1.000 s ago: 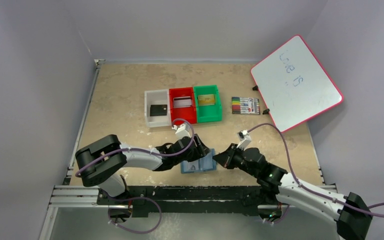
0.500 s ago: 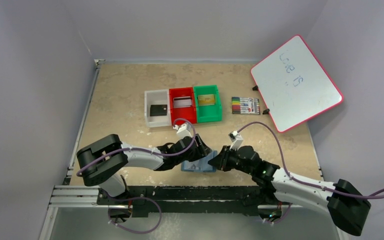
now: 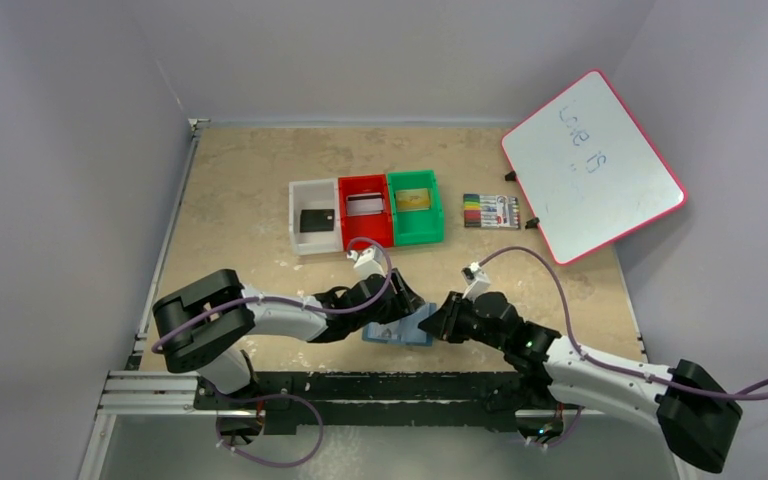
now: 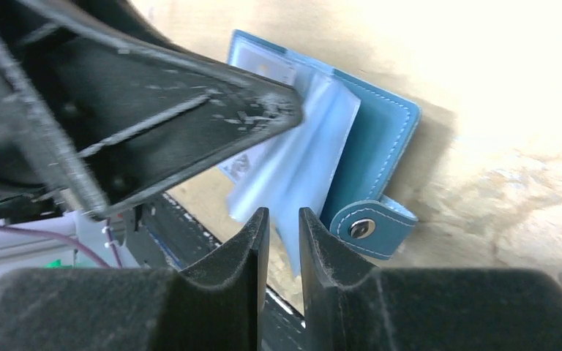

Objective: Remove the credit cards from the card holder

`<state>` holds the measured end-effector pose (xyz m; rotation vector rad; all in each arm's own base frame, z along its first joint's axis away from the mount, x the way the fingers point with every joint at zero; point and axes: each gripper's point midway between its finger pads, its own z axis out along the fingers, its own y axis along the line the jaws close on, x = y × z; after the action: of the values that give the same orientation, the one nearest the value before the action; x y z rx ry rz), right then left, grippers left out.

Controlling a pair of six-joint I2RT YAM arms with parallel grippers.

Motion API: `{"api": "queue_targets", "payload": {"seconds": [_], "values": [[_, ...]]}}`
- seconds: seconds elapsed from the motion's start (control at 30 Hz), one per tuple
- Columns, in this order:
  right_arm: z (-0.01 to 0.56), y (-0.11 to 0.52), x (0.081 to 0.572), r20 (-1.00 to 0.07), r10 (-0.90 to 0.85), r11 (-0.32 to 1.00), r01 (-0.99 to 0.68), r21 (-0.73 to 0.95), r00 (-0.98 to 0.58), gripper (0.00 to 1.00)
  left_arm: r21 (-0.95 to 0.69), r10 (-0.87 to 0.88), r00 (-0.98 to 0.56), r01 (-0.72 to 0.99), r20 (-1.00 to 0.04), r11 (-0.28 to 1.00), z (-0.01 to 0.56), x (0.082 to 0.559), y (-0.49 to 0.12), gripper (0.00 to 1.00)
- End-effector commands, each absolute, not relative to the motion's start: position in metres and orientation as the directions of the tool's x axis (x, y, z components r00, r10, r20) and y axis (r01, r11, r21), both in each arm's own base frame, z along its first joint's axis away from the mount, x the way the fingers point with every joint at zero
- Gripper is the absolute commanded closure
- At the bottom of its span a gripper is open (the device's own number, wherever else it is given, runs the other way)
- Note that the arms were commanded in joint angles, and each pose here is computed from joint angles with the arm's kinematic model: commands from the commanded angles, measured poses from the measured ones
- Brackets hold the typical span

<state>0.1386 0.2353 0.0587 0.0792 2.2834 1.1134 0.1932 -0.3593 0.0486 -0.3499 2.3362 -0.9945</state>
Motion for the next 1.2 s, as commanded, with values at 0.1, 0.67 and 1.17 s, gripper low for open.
{"api": "queue_targets", "payload": {"seconds": [0.1, 0.67, 1.17], "values": [[0.04, 0.218, 0.153, -0.46, 0.362, 0.752, -0.038, 0.659, -0.811, 0.85, -0.819, -0.481, -0.8, 0.022, -0.358, 0.574, 0.085, 0.191, -0.379, 0.5], [0.031, 0.198, 0.159, -0.429, 0.487, 0.75, 0.112, 0.652, -0.761, 0.89, -0.905, -0.462, -0.861, -0.005, -0.212, 0.425, 0.078, 0.171, -0.41, 0.5], [0.074, 0.177, 0.164, -0.434, 0.613, 0.671, 0.145, 0.727, -0.66, 0.86, -0.868, -0.449, -0.839, 0.055, -0.309, 0.494, 0.084, 0.177, -0.412, 0.51]]}}
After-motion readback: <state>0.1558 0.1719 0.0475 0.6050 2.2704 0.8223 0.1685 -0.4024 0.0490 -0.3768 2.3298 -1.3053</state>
